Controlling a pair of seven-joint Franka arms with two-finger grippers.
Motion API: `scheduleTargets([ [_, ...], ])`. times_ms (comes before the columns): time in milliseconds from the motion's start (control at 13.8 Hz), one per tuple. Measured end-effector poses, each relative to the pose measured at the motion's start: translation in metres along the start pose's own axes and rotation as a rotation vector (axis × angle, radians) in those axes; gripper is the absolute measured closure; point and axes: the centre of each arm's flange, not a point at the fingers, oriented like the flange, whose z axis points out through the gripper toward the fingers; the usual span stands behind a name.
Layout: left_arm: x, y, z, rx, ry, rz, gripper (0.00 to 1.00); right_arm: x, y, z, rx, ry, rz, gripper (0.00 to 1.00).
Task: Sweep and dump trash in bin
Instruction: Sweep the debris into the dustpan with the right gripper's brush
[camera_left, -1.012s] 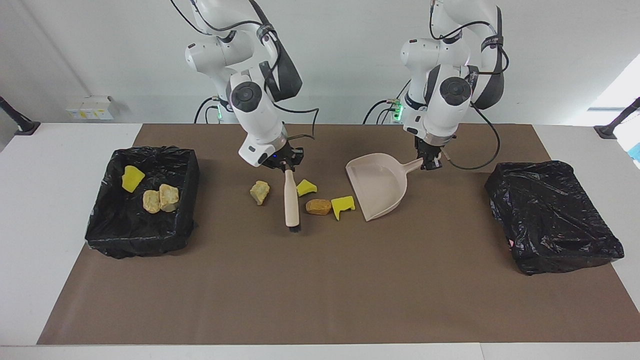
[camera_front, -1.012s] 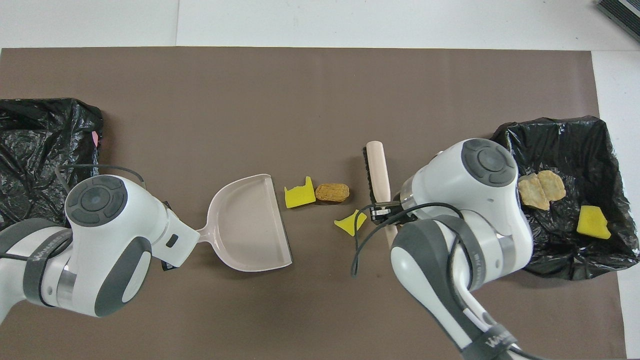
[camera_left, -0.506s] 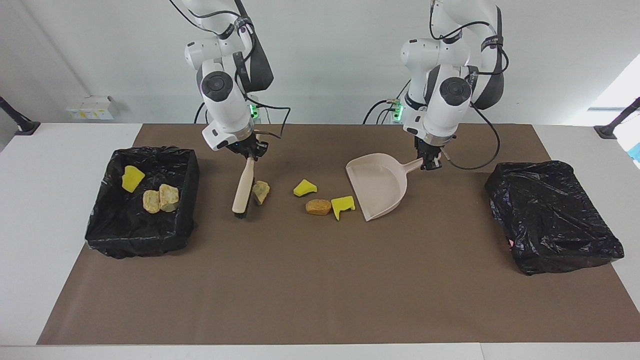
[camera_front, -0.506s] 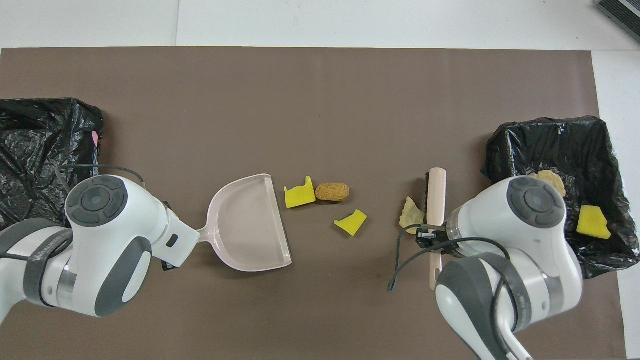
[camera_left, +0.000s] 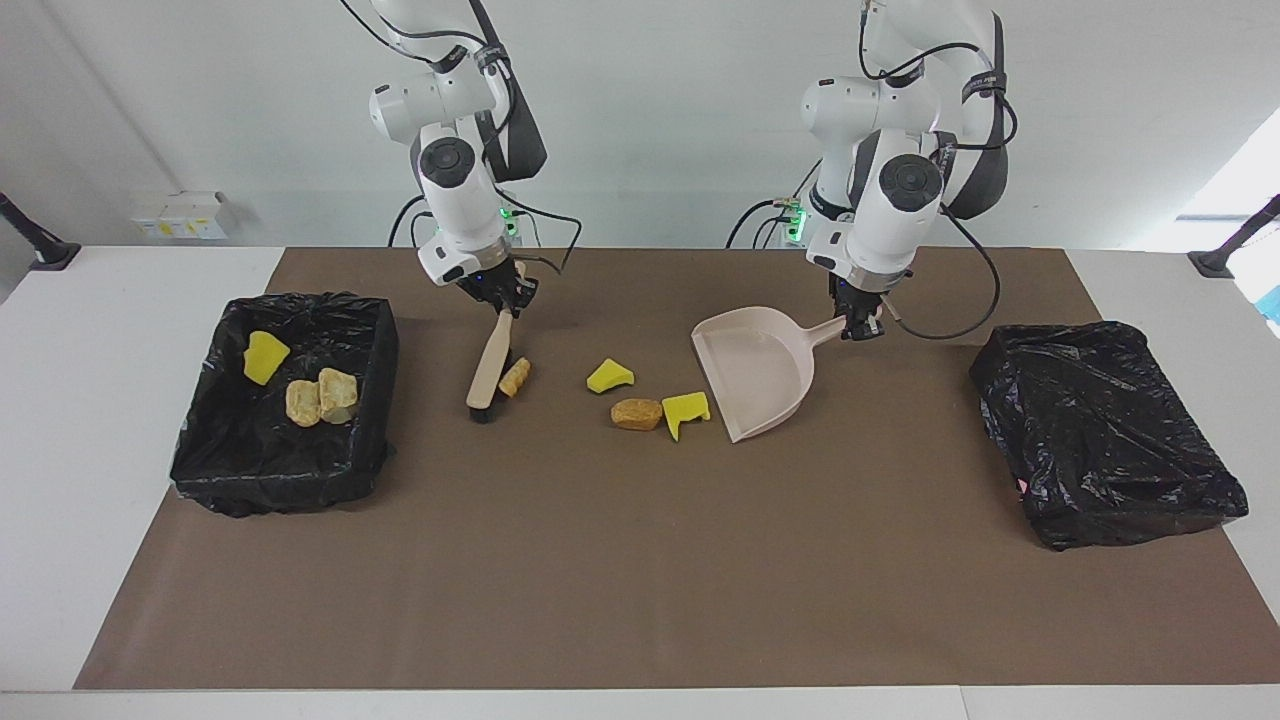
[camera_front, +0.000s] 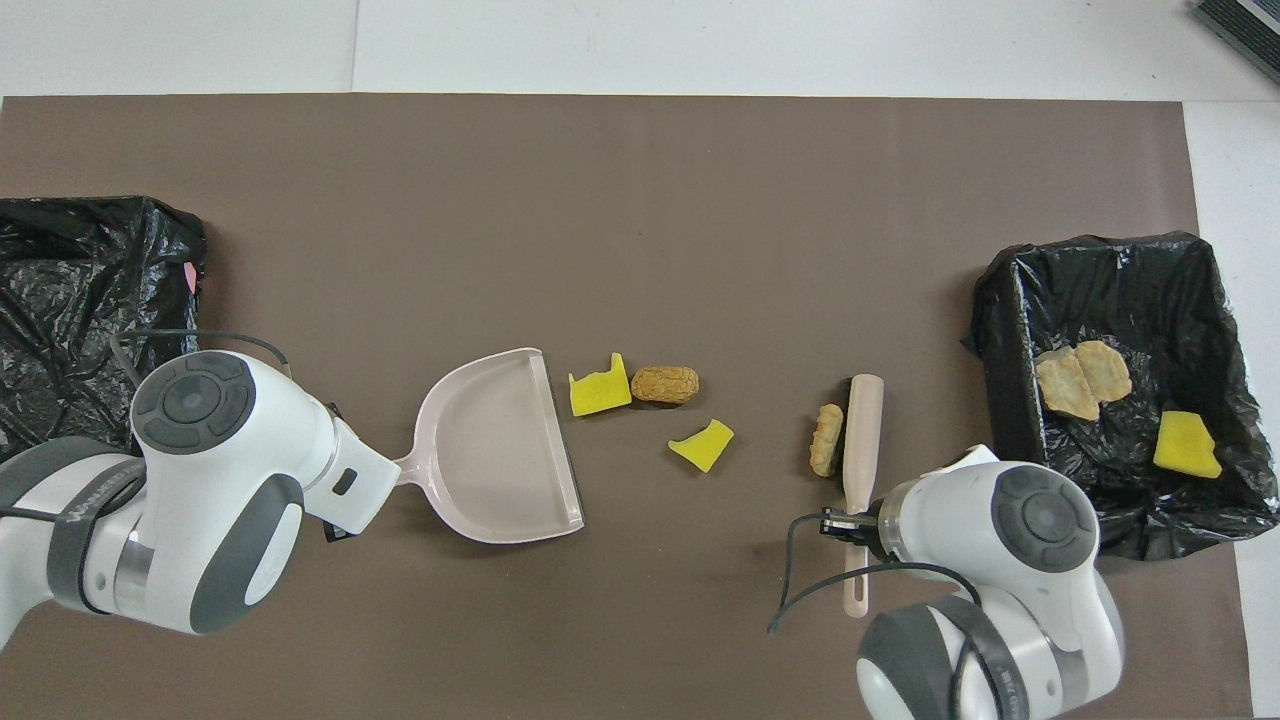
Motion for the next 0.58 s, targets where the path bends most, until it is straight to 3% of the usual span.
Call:
scheduleTargets([
  [578,0.001,-0.002,0.002,0.028,0.018,-0.003,0.68,0.054,-0.129,0.009,-0.007,0.04,-0.185,0.74],
])
